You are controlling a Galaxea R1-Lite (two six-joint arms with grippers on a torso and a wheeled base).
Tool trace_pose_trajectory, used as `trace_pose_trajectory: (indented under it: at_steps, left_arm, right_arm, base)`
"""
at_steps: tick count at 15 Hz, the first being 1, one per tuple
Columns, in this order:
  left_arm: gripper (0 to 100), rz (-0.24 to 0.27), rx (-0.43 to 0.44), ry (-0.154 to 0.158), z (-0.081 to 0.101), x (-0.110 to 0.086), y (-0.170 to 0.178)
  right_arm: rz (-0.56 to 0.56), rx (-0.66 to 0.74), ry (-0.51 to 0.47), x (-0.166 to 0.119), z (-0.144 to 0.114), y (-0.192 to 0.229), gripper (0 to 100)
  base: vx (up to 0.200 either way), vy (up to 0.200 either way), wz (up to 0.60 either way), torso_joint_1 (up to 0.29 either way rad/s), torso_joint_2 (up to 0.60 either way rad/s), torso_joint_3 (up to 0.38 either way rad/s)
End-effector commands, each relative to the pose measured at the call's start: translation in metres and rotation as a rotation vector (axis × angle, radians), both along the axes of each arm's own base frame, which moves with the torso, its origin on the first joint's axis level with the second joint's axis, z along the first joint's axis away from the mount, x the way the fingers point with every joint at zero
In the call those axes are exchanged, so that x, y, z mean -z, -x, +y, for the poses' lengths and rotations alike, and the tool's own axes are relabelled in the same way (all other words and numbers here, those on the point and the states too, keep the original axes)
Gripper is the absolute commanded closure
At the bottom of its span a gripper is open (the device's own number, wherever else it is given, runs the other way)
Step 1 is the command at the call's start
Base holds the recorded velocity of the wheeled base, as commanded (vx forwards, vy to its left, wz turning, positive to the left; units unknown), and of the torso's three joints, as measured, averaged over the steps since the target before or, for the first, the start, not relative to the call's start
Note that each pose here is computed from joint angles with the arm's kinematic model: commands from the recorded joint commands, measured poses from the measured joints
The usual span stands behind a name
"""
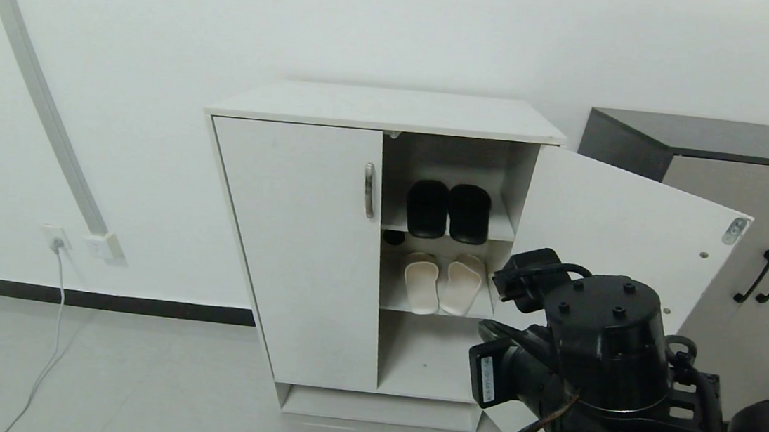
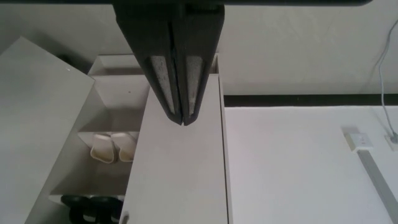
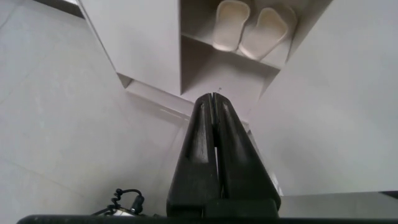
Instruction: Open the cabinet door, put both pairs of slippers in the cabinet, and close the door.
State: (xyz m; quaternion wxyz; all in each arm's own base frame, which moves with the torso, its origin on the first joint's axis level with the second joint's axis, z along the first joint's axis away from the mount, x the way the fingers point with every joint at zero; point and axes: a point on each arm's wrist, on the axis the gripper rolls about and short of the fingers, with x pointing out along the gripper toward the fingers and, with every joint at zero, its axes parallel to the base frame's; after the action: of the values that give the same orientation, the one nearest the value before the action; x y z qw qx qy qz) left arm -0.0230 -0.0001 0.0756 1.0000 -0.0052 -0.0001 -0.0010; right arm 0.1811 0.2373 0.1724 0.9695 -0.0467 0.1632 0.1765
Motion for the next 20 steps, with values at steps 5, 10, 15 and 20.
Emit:
trace_pose_trajectory:
  at_steps: [5,10,15,20]
  left_arm:
    - [100,0.002,-0.002,0.000,0.0000,0.0000,-0.0001]
    - [100,0.002,-0.002,0.000,0.0000,0.0000,-0.0001]
    - [100,0.002,-0.002,0.000,0.0000,0.0000,-0.0001]
    - [100,0.002,0.000,0.000,0.0000,0.0000,-0.0001]
  right_arm:
    - [0.002,-0.002,0.002,0.0008,0.0009,0.0002,100]
    - [0.004,-0.002,0.006,0.0023,0.0023,-0.0008,100]
    - [0.005,-0.001,0.008,0.0026,0.0015,-0.0008,100]
    - [0.007,-0.001,0.012,0.0039,0.0014,-0.0007,100]
  base:
    - [0.000,0.000,0.00,0.129,-0.46,-0.333]
    - [0.000,0.000,0.00,0.173,-0.49,-0.324]
    - [0.000,0.000,0.00,0.195,-0.52,-0.317]
    - [0.000,0.000,0.00,0.237,-0.56,-0.327]
